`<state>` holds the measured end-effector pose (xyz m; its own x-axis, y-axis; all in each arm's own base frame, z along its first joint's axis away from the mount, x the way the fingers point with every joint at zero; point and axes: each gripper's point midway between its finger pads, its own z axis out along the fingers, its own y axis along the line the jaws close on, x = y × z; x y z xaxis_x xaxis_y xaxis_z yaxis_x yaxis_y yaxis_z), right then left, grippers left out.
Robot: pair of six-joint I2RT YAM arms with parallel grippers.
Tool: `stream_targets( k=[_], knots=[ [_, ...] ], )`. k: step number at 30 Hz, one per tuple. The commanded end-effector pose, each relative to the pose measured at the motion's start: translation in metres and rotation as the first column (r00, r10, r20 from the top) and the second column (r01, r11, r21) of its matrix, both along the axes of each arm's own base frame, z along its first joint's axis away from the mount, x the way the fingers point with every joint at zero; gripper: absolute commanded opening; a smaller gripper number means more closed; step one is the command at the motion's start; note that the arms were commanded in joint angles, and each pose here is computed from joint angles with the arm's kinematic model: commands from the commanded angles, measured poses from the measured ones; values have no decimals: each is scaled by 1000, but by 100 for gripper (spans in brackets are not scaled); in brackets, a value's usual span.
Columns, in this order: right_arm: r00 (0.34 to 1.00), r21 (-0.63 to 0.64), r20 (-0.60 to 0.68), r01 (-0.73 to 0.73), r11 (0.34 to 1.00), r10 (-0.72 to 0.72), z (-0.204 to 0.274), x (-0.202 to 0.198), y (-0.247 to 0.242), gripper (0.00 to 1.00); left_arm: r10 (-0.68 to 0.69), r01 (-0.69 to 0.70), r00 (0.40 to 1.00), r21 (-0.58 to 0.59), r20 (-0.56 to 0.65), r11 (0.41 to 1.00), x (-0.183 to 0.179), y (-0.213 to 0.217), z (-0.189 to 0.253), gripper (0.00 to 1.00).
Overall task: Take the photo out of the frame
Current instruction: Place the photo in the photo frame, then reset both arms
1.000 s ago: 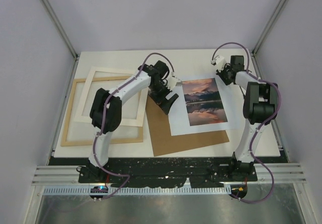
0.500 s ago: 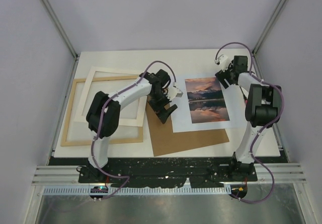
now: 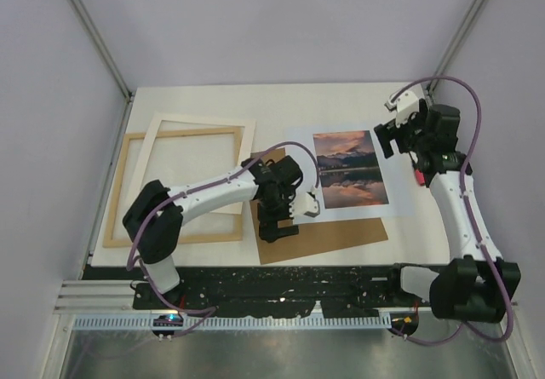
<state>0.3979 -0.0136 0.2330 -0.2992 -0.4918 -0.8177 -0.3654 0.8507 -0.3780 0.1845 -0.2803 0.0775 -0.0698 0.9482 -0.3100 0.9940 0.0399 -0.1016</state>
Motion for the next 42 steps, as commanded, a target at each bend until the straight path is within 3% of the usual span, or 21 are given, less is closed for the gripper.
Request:
stream_targets(
  k=[1, 5, 9, 12, 16, 21, 27, 30, 34, 40, 42],
  knots=[
    [986, 176, -133, -77, 981, 101, -21, -64, 35, 95, 16, -9, 997, -99, 71, 995, 16, -1, 26, 100],
    [996, 183, -94, 8, 983, 9, -19, -98, 25, 99, 161, -144, 985, -228, 56, 963, 36, 17, 66, 100],
    [992, 208, -30, 122, 970, -119, -11, -119, 11, 99, 402, -355, 914, -383, 47, 853, 76, 62, 114, 100],
    [972, 206, 3, 231, 951, -237, -4, -122, -6, 99, 596, -501, 801, -475, 62, 723, 103, 106, 144, 100],
    [931, 230, 81, 331, 915, -357, 14, -128, -23, 99, 781, -598, 613, -577, 119, 557, 122, 171, 170, 100],
    [862, 248, 150, 441, 863, -484, 22, -134, -45, 99, 946, -644, 294, -703, 135, 300, 130, 260, 183, 100],
    [820, 252, 167, 502, 827, -548, 4, -137, -58, 99, 981, -644, 193, -756, -10, 119, 113, 303, 177, 100],
    [787, 261, 196, 533, 805, -585, 8, -137, -66, 99, 993, -631, 119, -772, 6, 80, 108, 322, 176, 100],
    [742, 263, 218, 581, 770, -634, 11, -140, -77, 99, 994, -582, 84, -806, 76, 111, 101, 326, 185, 100],
    [730, 262, 226, 592, 762, -645, 11, -140, -80, 99, 980, -473, -29, -866, 199, 162, 81, 334, 210, 100],
    [728, 263, 225, 595, 760, -648, 10, -140, -80, 99, 974, -422, -42, -887, 223, 185, 78, 332, 212, 100]
  ],
)
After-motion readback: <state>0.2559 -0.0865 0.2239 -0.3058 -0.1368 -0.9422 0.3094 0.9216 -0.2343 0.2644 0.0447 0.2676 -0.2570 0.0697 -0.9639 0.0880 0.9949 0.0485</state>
